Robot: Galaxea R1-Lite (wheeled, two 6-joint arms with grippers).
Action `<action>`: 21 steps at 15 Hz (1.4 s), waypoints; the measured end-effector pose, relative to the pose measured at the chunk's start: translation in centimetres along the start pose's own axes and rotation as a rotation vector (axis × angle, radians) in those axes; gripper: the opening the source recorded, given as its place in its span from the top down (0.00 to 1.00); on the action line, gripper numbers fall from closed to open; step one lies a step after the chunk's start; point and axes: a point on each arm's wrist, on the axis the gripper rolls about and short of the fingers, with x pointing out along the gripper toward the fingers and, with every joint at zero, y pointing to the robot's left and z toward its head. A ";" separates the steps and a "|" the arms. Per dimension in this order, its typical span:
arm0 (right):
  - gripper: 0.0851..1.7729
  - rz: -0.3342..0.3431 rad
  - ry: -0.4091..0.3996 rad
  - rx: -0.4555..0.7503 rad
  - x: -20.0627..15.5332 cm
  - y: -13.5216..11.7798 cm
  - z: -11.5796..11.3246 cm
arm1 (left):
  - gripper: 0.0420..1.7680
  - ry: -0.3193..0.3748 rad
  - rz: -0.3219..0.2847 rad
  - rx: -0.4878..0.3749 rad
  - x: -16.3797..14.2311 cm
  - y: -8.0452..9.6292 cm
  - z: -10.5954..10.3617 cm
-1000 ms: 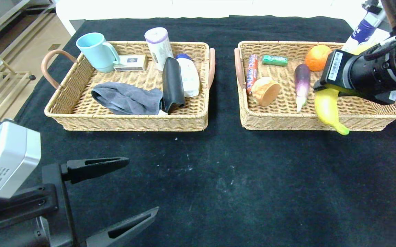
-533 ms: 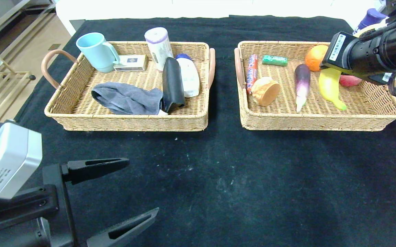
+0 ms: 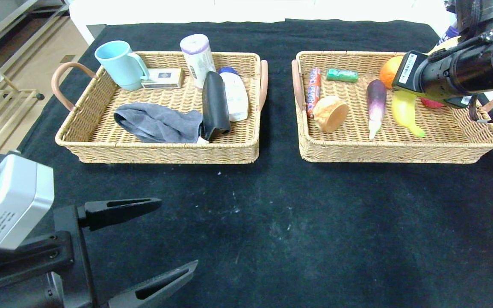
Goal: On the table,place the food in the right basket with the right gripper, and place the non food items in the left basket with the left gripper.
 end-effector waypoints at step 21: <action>0.09 0.072 0.155 -0.160 -2.4 -2.6 -2.6 | 0.03 0.001 0.009 0.023 -0.3 -0.1 -0.1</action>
